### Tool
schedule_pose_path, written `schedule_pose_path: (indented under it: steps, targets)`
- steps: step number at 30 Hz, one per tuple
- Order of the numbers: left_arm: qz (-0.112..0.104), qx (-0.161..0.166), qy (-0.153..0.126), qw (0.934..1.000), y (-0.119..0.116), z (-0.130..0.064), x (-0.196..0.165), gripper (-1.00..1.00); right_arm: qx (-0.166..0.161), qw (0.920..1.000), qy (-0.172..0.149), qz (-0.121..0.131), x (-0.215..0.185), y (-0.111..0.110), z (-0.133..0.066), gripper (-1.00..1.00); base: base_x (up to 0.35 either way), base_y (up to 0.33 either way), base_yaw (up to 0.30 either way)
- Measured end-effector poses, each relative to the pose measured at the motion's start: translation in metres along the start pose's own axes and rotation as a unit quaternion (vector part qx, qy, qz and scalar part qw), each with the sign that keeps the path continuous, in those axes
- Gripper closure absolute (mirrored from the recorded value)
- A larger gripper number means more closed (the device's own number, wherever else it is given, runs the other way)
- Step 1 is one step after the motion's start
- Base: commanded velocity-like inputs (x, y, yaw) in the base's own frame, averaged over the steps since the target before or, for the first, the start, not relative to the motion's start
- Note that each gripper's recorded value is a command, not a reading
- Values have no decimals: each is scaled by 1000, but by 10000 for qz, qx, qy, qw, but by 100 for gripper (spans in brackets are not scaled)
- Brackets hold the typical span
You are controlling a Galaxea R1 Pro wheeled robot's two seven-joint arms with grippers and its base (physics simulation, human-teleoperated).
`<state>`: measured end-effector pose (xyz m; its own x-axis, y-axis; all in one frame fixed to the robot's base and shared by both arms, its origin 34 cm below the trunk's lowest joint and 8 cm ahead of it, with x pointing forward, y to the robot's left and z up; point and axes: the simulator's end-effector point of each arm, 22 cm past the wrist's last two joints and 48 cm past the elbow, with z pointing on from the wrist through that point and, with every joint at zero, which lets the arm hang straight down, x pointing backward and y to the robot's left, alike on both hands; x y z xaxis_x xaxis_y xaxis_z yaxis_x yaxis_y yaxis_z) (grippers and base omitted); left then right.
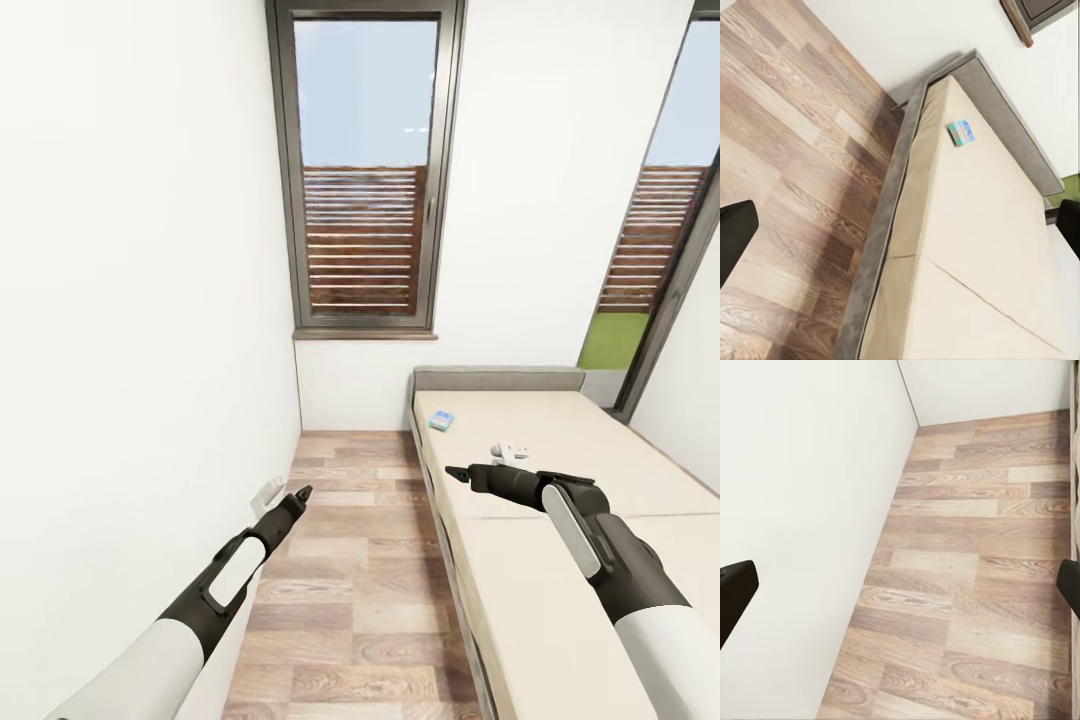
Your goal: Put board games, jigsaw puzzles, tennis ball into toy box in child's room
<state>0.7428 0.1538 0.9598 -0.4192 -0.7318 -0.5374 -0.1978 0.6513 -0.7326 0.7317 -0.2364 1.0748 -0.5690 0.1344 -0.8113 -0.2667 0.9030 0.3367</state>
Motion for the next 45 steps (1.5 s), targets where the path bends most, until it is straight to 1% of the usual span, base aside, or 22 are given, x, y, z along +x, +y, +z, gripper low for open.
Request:
schedule_pose_path:
  steps: [4,10,15,28,45]
  targets:
    - [14,32,5,10000,-1,0,0,-100,-3,10000,-2,-3,0,0,0,-100,108,0,0]
    - [166,116,89,9998,-8,0,9,-100,-4,10000,9,-1,2,0,0,-100,45,0,0]
    - [218,139,119,9996,-9,0,11,-100,-4,10000,12,3,2,0,0,-100,16,0,0]
    - [246,159,139,9995,-11,0,14,-100,-5,10000,10,2,2,0,0,-100,8,7,0]
    - [257,165,140,9994,-12,0,14,-100,-5,10000,9,2,2,0,0,-100,85,121,0]
